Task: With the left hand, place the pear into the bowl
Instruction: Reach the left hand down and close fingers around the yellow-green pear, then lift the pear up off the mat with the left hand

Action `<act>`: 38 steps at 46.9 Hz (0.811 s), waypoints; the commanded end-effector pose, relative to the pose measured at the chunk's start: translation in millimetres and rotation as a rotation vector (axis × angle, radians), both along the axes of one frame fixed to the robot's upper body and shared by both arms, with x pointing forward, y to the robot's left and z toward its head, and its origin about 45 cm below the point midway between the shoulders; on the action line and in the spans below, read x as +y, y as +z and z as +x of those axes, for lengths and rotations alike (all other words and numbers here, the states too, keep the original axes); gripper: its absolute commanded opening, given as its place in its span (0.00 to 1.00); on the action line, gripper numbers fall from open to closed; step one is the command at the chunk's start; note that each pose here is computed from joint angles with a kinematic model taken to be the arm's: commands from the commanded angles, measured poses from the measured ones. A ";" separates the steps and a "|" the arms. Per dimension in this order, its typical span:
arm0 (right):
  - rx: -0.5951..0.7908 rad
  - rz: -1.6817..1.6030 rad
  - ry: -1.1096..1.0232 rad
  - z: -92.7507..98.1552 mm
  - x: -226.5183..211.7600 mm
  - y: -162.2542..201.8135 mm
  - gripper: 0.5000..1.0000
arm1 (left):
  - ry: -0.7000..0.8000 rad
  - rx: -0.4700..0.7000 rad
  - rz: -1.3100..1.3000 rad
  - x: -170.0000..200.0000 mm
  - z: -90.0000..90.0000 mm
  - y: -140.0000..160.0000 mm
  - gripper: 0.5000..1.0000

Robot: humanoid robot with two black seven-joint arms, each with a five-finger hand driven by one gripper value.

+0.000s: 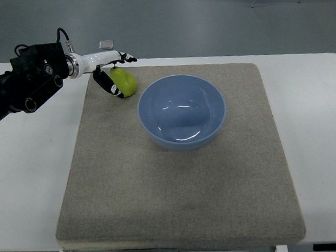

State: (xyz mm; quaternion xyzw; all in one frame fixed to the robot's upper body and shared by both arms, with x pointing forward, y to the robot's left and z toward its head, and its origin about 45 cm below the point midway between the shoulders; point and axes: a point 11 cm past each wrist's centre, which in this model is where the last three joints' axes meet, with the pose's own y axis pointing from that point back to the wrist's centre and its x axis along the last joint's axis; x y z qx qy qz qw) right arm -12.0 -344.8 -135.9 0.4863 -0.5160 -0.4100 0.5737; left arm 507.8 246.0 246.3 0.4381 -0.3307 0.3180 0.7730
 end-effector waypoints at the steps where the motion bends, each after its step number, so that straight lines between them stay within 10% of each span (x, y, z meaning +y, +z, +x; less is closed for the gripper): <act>1: 0.001 0.000 0.000 -0.1 0.0 0.0 0.85 | 0.000 0.001 0.000 -1.3 -0.1 -1.6 0.99; 20: 0.001 0.000 0.000 -0.1 0.0 0.0 0.85 | -0.005 0.005 0.027 0.4 -2.0 -7.0 0.92; 38: 0.001 0.000 0.000 -0.1 0.0 0.0 0.85 | 0.000 -0.023 0.024 0.5 -1.2 -6.4 0.00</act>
